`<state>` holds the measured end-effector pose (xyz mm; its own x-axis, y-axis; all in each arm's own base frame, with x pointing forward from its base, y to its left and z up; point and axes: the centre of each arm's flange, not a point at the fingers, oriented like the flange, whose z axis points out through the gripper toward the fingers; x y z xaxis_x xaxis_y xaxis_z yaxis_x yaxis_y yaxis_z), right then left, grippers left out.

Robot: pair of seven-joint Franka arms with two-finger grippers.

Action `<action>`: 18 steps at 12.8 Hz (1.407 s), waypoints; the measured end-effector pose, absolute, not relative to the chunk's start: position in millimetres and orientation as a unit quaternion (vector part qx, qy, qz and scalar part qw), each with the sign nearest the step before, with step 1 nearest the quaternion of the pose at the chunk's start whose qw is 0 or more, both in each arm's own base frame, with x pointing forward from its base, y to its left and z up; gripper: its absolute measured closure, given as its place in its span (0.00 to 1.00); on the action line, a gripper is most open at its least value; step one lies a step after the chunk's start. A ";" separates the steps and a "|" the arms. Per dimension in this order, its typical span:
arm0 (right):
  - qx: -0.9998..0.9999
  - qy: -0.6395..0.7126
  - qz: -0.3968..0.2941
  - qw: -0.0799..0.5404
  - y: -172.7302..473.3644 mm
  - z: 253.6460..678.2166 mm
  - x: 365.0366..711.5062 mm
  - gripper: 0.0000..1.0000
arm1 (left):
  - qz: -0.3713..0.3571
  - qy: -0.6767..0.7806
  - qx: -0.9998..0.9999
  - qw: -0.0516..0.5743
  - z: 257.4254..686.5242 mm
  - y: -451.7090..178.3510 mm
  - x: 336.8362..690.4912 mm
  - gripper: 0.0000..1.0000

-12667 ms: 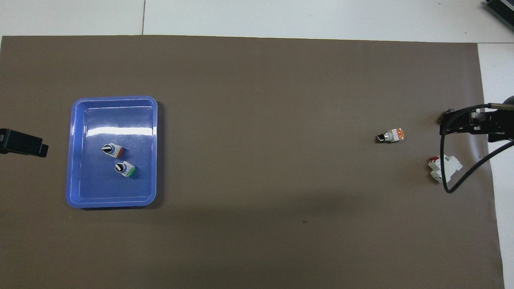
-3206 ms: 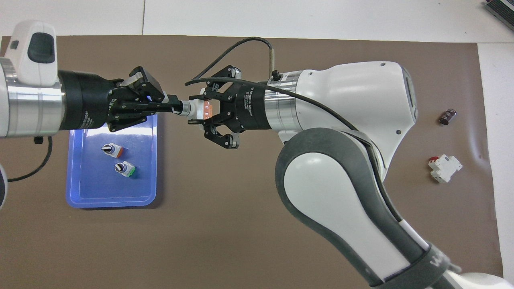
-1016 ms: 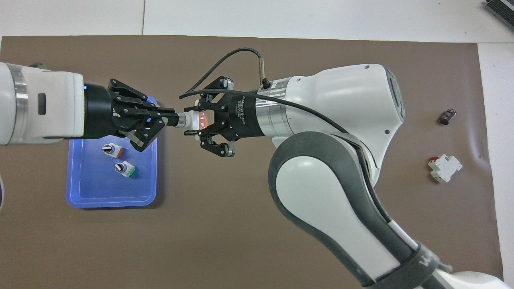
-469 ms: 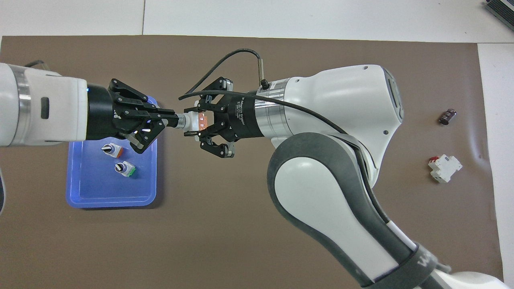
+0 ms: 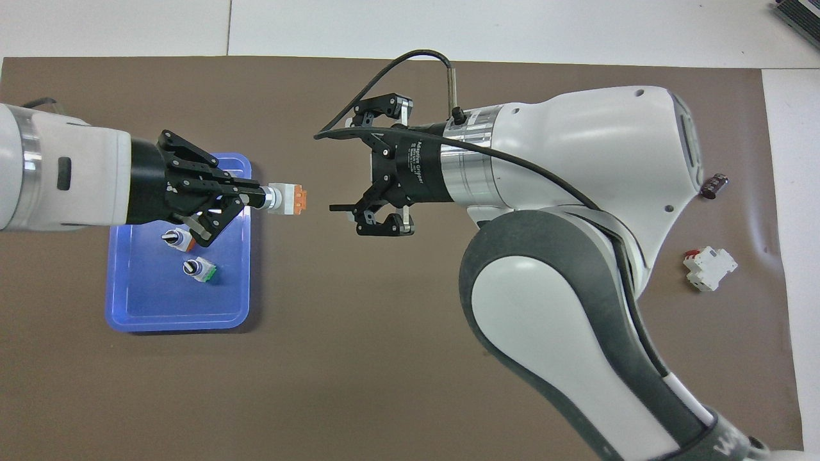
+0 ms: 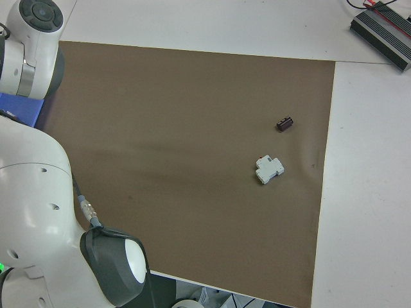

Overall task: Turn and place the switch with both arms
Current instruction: 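Open the right gripper and withdraw while the left gripper carries the switch, then lower the switch into the blue tray while the right gripper returns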

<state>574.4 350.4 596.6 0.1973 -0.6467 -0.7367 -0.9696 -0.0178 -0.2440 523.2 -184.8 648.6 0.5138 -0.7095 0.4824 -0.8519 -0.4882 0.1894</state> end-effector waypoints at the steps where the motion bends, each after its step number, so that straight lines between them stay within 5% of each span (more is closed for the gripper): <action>1: -0.699 0.580 0.192 0.371 349.1 603.4 571.6 0.02 | 0.171 -0.463 0.845 0.205 647.9 -184.7 523.1 0.90; 6: -0.802 0.490 0.021 0.342 315.0 628.3 574.0 0.01 | 0.135 -0.478 0.855 0.150 637.0 -171.5 523.0 0.90; 9: -0.864 0.423 -0.064 0.265 282.0 610.8 586.9 0.01 | 0.089 -0.487 0.863 0.102 630.2 -160.5 517.4 0.90; 12: -0.927 0.331 -0.083 0.156 233.2 597.4 590.4 0.01 | 0.044 -0.490 0.869 0.058 624.4 -151.0 508.5 0.90; 18: -0.978 0.189 -0.075 0.049 143.0 603.7 588.2 0.01 | 0.006 -0.465 0.885 0.013 593.2 -134.9 491.0 0.90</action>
